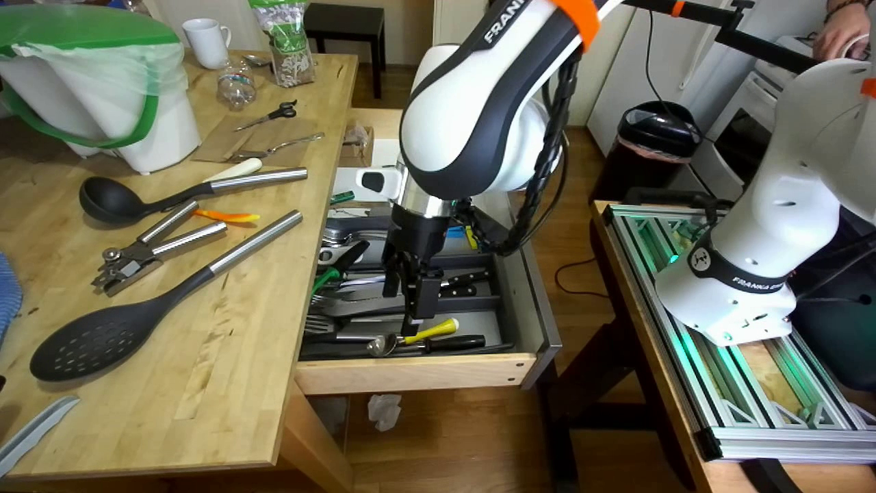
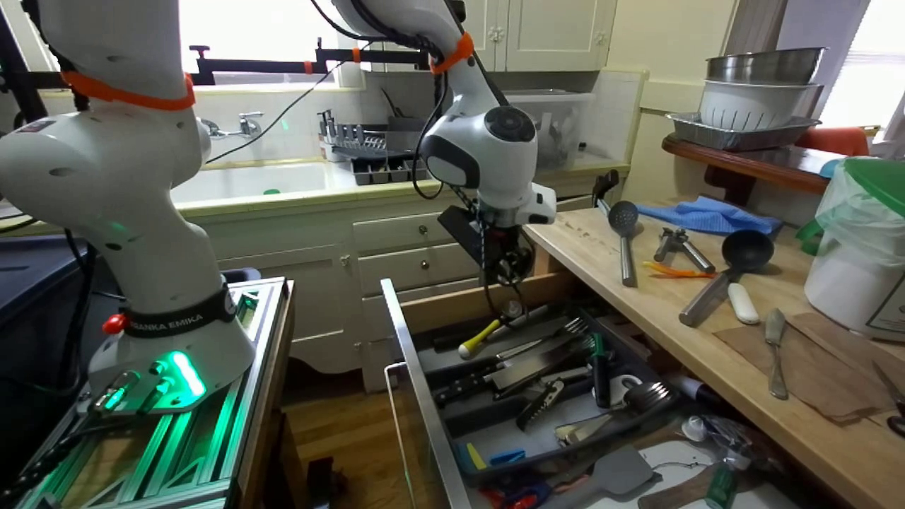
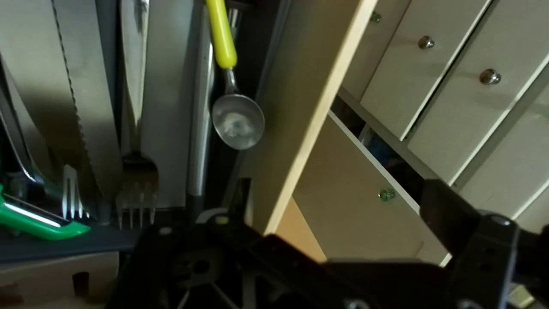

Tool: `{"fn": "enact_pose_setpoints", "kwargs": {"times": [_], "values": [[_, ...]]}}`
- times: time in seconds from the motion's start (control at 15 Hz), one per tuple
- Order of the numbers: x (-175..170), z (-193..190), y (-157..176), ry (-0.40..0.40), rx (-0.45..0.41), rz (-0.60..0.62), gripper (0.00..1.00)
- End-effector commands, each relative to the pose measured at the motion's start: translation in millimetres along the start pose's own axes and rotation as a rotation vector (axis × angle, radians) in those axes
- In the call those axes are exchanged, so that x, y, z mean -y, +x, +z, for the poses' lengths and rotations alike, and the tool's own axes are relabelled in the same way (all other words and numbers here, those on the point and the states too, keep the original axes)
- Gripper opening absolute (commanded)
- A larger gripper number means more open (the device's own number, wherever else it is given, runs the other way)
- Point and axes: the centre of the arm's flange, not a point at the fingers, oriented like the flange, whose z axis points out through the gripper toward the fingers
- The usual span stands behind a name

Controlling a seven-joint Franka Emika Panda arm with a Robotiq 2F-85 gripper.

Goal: Pick up the spoon from the drawer and put it on the counter

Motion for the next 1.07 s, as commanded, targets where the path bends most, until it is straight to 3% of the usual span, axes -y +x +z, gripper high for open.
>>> {"fn": "enact_pose_setpoints", "kwargs": {"times": [0.0, 0.27, 0.67, 1.0], "values": [[-6.3, 2.6, -3.5, 0.002, 0.002, 0.007, 1.0], [-10.7, 18.2, -3.3, -0.022, 0.023, -0.04, 1.0], [-29.0, 47.1, -45.1, -0.006, 0.102, -0.005, 1.0], [-49.6, 68.8, -60.6, -0.064, 0.122, -0.015, 1.0]]}}
